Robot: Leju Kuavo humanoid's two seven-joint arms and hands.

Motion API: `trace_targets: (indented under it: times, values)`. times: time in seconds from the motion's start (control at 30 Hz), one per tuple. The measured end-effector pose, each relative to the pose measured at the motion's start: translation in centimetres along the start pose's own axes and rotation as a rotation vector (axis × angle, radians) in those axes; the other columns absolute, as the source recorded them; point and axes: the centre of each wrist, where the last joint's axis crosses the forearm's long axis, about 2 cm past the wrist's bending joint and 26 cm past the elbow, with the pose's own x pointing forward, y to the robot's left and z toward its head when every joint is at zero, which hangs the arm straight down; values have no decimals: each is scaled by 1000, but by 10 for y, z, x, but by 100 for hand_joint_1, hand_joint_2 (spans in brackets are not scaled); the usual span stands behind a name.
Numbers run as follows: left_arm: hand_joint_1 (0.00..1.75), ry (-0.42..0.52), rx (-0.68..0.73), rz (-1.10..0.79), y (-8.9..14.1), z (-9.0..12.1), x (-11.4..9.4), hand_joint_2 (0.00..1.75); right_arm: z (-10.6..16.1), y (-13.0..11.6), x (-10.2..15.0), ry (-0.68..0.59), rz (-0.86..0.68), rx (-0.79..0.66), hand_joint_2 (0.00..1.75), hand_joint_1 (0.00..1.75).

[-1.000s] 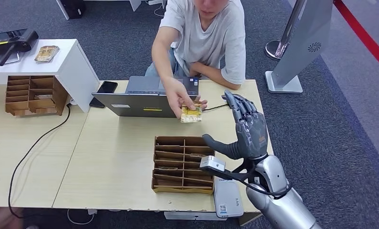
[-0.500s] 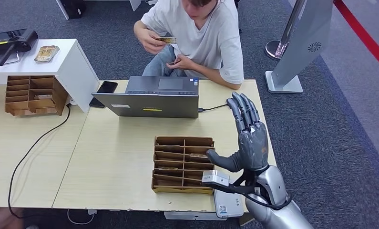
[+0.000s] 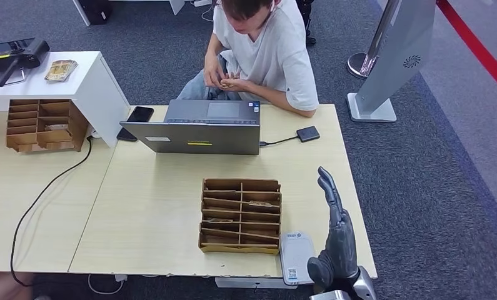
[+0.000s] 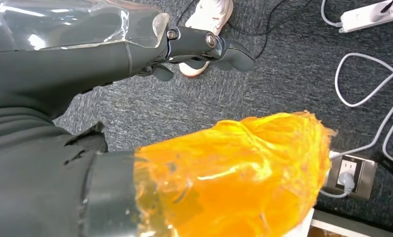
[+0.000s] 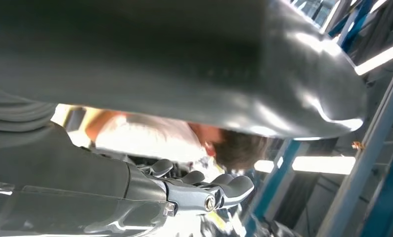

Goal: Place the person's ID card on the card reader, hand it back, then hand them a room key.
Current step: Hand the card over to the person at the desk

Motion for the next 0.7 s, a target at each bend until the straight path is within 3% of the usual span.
trace_targets:
  times: [0.23, 0.5, 0.57, 0.7]
  values:
    - [0, 6, 32, -16, 1, 2, -3, 0, 33, 10, 21, 51, -387, 72, 0, 0]
    - [0, 9, 32, -55, -1, 3, -3, 0, 48, 19, 36, 75, -476, 103, 0, 0]
    - [0, 75, -18, -130, 2, 2, -3, 0, 46, 20, 37, 71, -465, 127, 0, 0]
    - [0, 430, -78, -372, -4, 1, 2, 0, 34, 18, 33, 79, -340, 130, 0, 0]
